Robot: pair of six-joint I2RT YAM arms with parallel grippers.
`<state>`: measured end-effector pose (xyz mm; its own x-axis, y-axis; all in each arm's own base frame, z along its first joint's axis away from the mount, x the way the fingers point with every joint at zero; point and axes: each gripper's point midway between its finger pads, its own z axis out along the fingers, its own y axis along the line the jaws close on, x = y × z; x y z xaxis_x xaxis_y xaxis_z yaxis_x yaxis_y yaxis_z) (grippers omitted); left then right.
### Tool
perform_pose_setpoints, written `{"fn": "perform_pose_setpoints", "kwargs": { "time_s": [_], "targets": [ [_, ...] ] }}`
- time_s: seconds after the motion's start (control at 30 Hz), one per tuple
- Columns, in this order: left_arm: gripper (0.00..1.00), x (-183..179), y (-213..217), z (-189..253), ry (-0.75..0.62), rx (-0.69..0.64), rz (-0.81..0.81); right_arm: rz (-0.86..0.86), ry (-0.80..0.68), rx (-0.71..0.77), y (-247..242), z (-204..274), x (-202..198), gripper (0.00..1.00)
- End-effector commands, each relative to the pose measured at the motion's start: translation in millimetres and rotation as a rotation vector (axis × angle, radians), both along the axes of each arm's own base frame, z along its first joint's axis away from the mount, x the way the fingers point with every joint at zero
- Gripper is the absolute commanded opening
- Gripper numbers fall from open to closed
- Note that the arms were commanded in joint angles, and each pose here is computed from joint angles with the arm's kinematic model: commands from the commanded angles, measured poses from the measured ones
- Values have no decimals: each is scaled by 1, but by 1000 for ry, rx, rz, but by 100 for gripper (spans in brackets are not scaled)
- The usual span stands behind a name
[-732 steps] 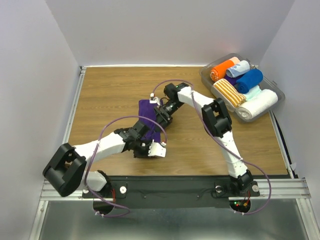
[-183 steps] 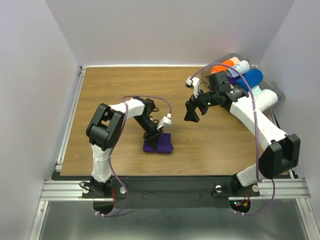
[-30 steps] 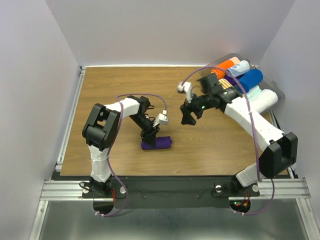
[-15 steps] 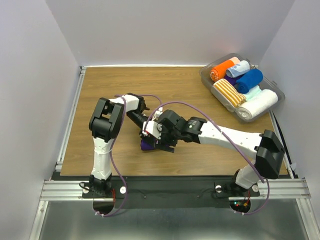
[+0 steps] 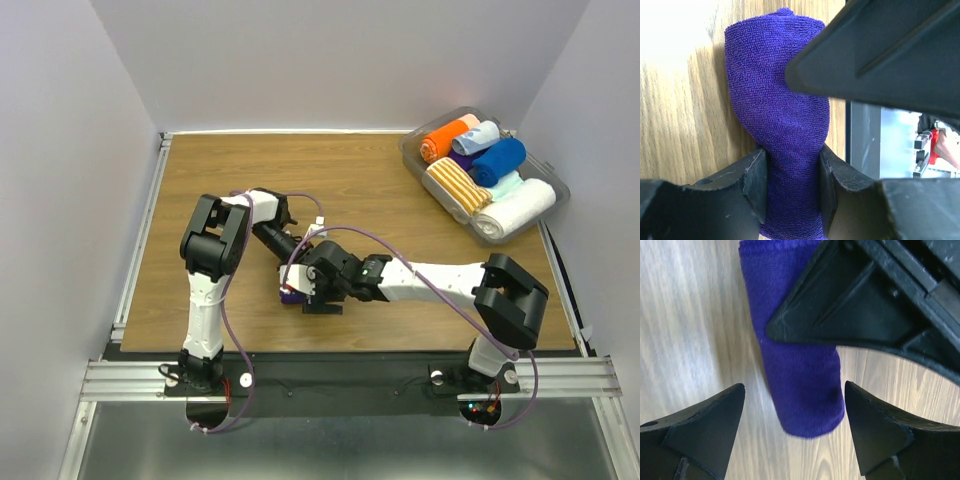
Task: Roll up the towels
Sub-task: Place the rolled towel into the container
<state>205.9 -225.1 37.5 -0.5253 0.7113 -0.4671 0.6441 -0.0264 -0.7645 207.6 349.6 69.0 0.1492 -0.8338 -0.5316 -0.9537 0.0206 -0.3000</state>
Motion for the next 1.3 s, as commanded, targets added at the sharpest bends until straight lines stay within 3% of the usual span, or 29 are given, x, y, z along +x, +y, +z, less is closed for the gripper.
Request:
{"fn": "perform_pose_setpoints", "kwargs": {
  "time_s": [0.0, 0.2, 0.33, 0.37, 0.5, 0.53, 0.57, 0.77, 0.87, 1.07, 1.2, 1.23, 1.27],
  "targets": [
    [17, 4, 21, -36, -73, 73, -78, 57, -57, 80, 26, -1, 7, 84],
    [17, 7, 19, -37, -71, 60, -68, 102, -44, 69, 27, -22, 2, 78],
    [17, 7, 19, -37, -74, 59, -71, 113, -54, 65, 25, -35, 2, 66],
    [17, 8, 20, -37, -77, 57, -70, 109, -50, 58, 23, -40, 2, 52],
    [24, 11, 21, -31, -92, 39, -53, 99, -30, 66, 23, -41, -2, 26],
    [27, 13, 23, -29, -94, 36, -38, 106, -12, 64, 19, -44, -7, 8],
    [32, 17, 23, -23, -115, 33, -31, 95, -1, 68, 17, -44, -8, 1],
    [48, 48, 36, 13, -243, 49, 48, 69, 92, 69, 2, -42, -25, 1],
    [66, 75, 52, 41, -343, 58, 131, 10, 173, 86, -4, -37, -27, 1],
    [79, 116, 81, 90, -563, 116, 204, -49, 263, 94, -17, -29, -35, 1],
    [80, 132, 94, 126, -676, 117, 265, -140, 359, 137, -23, -16, -29, 1],
    [99, 136, 96, 136, -685, 113, 308, -170, 387, 165, -22, -4, -24, 1],
    [99, 140, 98, 153, -743, 99, 338, -241, 455, 214, -27, 5, -13, 1]
  ]
}}
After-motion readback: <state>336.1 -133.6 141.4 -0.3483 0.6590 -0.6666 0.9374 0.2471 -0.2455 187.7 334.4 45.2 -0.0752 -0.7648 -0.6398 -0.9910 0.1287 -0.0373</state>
